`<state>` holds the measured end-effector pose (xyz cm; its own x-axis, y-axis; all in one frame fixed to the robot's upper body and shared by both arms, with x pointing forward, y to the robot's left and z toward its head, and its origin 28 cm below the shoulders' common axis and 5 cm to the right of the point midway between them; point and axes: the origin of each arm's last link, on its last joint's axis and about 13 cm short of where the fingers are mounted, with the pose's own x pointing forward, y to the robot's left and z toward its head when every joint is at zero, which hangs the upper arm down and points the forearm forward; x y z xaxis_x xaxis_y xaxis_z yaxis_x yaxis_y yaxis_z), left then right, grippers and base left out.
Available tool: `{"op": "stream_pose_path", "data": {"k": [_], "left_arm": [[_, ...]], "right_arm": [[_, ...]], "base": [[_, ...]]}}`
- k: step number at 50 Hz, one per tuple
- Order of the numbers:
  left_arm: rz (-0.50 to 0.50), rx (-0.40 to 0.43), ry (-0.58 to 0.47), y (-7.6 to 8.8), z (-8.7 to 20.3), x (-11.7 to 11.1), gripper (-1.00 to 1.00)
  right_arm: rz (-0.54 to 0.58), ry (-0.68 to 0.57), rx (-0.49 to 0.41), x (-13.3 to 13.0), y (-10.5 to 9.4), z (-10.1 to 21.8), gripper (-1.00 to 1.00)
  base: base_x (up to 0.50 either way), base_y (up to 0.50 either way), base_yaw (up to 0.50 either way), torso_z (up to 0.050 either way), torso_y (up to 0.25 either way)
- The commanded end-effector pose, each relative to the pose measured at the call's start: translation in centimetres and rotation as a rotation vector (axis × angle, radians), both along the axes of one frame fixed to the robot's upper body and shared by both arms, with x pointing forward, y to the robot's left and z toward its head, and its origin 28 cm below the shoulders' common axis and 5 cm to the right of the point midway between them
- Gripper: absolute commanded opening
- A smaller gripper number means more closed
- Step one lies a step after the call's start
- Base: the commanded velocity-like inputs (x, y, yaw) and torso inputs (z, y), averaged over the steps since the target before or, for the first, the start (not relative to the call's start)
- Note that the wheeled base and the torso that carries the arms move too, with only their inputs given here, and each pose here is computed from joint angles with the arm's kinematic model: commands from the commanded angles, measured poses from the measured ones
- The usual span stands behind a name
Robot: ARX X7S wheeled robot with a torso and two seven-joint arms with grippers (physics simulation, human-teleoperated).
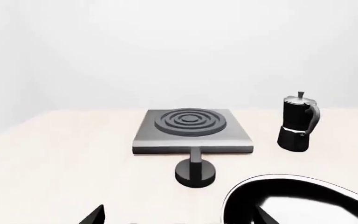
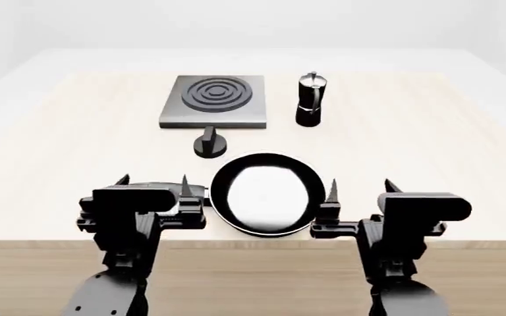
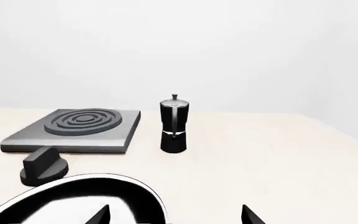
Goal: Turn on the stove and put the frying pan on it.
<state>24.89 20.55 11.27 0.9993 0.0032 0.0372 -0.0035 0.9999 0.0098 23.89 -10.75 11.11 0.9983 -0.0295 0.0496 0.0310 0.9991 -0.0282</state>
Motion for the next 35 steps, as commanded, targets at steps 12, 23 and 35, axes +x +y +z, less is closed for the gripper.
{"op": "stream_pose_path", "data": {"k": [12,23,35], "left_arm": [[0.009,0.014,-0.019,0.6,3.0,0.9,1.00],[0.019,0.021,-0.015,0.8,2.8,1.2,1.00],[0.022,0.027,-0.014,0.9,2.7,1.3,1.00]], "right_arm": [[-0.772,-0.058,0.018,0.5,-12.0,3.8,1.00],[-0.842,-0.044,0.025,-0.4,-13.1,3.3,1.00],[-0.807,-0.043,0.026,-0.2,-12.8,3.0,1.00]], "base": [[0.00,0.00,0.00,0.000,0.000],[0.00,0.00,0.00,0.000,0.000],[0.40,0.00,0.00,0.000,0.000]]}}
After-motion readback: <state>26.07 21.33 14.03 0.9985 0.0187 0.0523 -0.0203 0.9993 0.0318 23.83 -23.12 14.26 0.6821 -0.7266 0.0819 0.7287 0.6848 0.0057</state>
